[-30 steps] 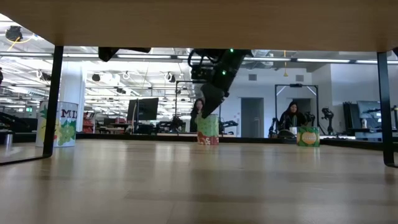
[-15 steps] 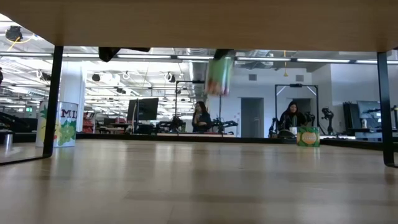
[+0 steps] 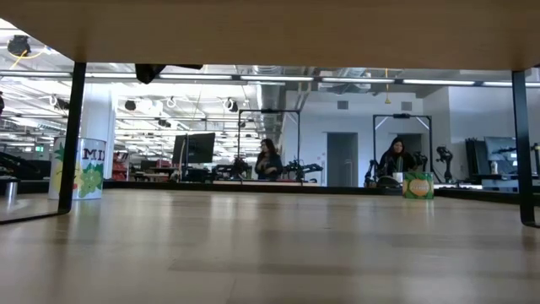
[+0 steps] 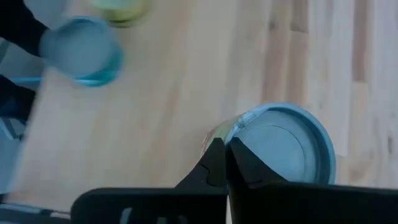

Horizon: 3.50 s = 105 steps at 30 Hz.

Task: Pick and place cans onto a shelf
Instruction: Put the canned spaghetti on the shelf, then put the canned mixed fruits on the shelf

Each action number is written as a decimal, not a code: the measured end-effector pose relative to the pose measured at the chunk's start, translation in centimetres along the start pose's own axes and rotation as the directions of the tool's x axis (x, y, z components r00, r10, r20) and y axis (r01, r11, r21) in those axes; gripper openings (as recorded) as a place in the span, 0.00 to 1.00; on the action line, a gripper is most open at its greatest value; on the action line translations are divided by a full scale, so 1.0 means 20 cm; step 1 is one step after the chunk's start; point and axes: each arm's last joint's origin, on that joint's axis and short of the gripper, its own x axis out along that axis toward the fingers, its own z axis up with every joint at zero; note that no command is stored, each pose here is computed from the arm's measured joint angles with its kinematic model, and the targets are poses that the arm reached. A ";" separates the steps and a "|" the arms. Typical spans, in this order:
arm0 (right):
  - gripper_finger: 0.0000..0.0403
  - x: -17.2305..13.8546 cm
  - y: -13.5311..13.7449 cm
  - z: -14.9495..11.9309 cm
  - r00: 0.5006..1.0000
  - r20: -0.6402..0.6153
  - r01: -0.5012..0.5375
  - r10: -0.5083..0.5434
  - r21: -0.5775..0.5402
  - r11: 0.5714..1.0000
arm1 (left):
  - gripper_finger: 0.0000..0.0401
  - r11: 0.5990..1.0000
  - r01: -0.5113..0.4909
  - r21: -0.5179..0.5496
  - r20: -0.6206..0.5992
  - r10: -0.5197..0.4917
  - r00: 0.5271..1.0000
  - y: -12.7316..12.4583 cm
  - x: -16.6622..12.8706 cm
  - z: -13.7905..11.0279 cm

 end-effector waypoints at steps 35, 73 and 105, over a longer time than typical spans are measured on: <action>0.08 0.12 0.71 0.03 0.983 -0.084 -0.166 0.164 -0.024 0.986 | 0.00 1.000 0.021 0.010 -0.014 -0.021 1.000 0.00 0.00 0.00; 0.03 -0.38 -0.03 0.02 0.983 0.101 0.129 -0.156 0.229 0.965 | 0.00 0.994 0.093 0.066 -0.004 -0.092 0.996 -0.02 0.00 0.01; 0.01 0.12 -0.66 -0.66 0.841 0.455 0.050 -0.295 0.477 0.878 | 0.00 0.981 -0.192 0.004 -0.358 0.181 0.916 -0.10 -0.22 -0.01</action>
